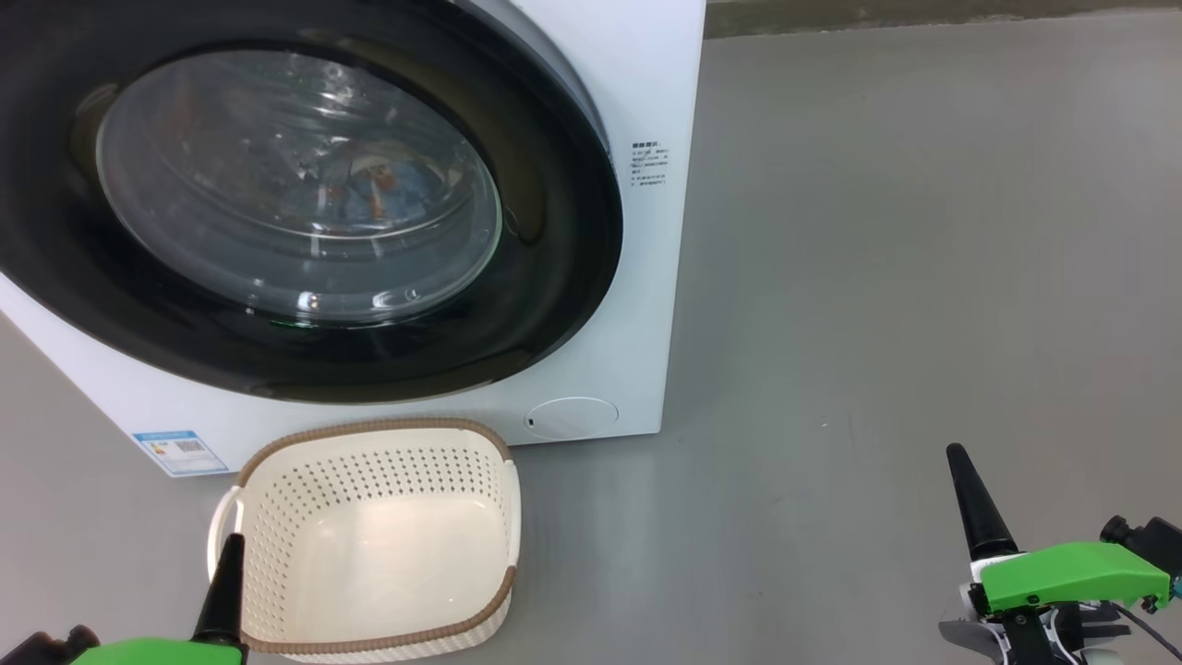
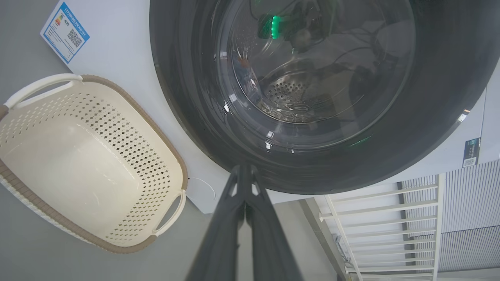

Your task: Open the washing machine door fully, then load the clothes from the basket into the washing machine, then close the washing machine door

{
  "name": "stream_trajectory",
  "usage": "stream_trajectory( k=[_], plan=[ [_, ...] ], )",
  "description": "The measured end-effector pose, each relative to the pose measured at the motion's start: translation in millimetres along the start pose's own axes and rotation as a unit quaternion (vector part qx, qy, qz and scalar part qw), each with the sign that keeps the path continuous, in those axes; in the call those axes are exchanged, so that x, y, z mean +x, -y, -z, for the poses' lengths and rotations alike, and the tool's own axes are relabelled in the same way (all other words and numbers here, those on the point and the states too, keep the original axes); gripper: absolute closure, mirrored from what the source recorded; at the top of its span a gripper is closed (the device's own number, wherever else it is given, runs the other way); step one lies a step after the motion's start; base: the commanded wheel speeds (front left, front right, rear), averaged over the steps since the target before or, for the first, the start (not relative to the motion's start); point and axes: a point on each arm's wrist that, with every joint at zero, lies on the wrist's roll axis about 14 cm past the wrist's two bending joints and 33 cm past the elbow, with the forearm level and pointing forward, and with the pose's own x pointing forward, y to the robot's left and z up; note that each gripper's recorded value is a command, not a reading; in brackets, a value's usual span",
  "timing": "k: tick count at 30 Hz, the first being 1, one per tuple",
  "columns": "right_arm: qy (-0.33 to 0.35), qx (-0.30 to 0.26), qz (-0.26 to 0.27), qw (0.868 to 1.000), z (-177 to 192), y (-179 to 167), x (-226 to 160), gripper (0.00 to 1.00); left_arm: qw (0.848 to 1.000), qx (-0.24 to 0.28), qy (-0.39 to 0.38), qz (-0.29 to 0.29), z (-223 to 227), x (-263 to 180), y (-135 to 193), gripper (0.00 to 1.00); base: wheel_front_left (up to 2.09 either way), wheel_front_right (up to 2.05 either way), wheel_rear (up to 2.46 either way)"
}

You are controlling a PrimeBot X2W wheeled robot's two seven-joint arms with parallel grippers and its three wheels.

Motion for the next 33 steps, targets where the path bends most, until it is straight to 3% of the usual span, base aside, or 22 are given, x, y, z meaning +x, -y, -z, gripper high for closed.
stream_trajectory(
  k=[19,33],
  plan=[
    [-0.004,0.101,-0.01,0.995,-1.8,-6.0,-5.5,1.0,0.995,-0.1,-0.008,0.015,2.1,-0.2,10.7,1.0,0.0,0.0,0.0],
    [-0.006,0.182,-0.033,0.983,-5.8,-18.2,-6.4,1.0,0.984,-0.172,-0.014,0.032,1.5,-0.1,20.6,1.0,0.0,0.0,0.0]
  ],
)
